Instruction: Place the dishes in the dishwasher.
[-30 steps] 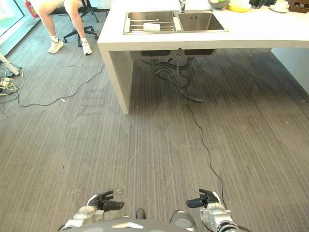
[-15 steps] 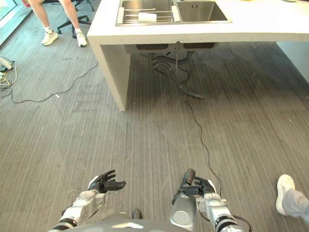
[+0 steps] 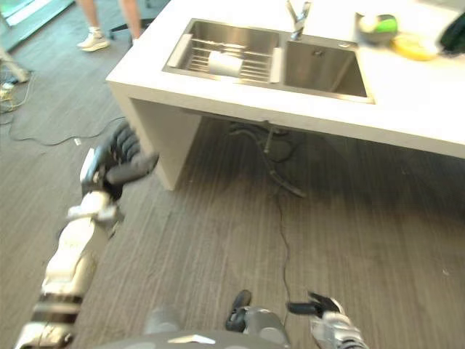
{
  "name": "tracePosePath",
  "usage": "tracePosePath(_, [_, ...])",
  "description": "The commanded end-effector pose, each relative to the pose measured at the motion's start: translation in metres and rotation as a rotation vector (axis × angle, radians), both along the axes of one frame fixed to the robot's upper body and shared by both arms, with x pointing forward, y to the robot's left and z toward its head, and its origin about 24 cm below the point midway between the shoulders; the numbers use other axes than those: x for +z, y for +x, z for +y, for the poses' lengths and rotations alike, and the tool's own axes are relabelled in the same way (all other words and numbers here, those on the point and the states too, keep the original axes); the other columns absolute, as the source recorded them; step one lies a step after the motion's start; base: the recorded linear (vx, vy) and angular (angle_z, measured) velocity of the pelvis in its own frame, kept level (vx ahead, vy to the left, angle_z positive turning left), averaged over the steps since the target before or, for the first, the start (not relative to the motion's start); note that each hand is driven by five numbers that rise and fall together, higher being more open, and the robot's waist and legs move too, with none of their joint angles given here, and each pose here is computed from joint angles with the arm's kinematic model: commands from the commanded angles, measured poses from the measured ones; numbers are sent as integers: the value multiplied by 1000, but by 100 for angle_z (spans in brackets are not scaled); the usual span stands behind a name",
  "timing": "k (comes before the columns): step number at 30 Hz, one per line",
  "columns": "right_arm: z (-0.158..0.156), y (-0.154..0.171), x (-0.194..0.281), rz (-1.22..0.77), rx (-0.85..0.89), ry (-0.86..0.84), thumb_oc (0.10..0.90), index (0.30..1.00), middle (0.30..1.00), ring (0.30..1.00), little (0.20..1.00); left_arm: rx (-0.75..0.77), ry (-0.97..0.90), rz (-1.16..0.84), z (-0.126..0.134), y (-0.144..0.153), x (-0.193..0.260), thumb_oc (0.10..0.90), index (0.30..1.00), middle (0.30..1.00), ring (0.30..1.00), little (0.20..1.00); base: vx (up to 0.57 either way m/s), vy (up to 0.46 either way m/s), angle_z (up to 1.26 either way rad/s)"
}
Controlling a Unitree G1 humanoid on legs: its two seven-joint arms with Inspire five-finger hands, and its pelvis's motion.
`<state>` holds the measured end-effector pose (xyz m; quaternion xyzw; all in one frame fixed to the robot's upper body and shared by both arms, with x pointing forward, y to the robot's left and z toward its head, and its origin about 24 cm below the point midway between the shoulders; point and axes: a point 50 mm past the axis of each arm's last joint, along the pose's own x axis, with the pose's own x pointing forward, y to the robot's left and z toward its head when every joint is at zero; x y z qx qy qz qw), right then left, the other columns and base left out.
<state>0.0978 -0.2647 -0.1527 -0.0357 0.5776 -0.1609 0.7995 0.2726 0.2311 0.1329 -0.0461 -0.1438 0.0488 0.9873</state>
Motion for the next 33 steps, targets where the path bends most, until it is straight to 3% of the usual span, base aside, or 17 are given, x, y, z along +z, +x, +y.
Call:
tracePosePath(1, [-13,-2,4,-39,-38,-25,800,900,900,900,900,-19,114,-371,-14,-18,61,800,900,900,900,900,294,-43,0])
tracePosePath(6, [-6,2,3,-54,5,-5,800,900,900,900,900,6,190,-482,-12,-32,80,800,900,900,900,900,176,51,-20])
tracePosePath(16, [64,22,-5,-136,195,165,800,900,900,900,900,-70,275,-487,-18,-40,84,800,900,900,900,900,174,123,-43])
tracePosePath(26, [84,23,-7,-107,261,223,800,900,900,900,900,-133,316,-455,-28,-33,85,800,900,900,900,900,84,181,-10])
tracePosePath(33, [73,5,-11,-50,239,202,800,900,900,900,900,-157,340,-425,-31,-24,81,800,900,900,900,900,100,-10,1])
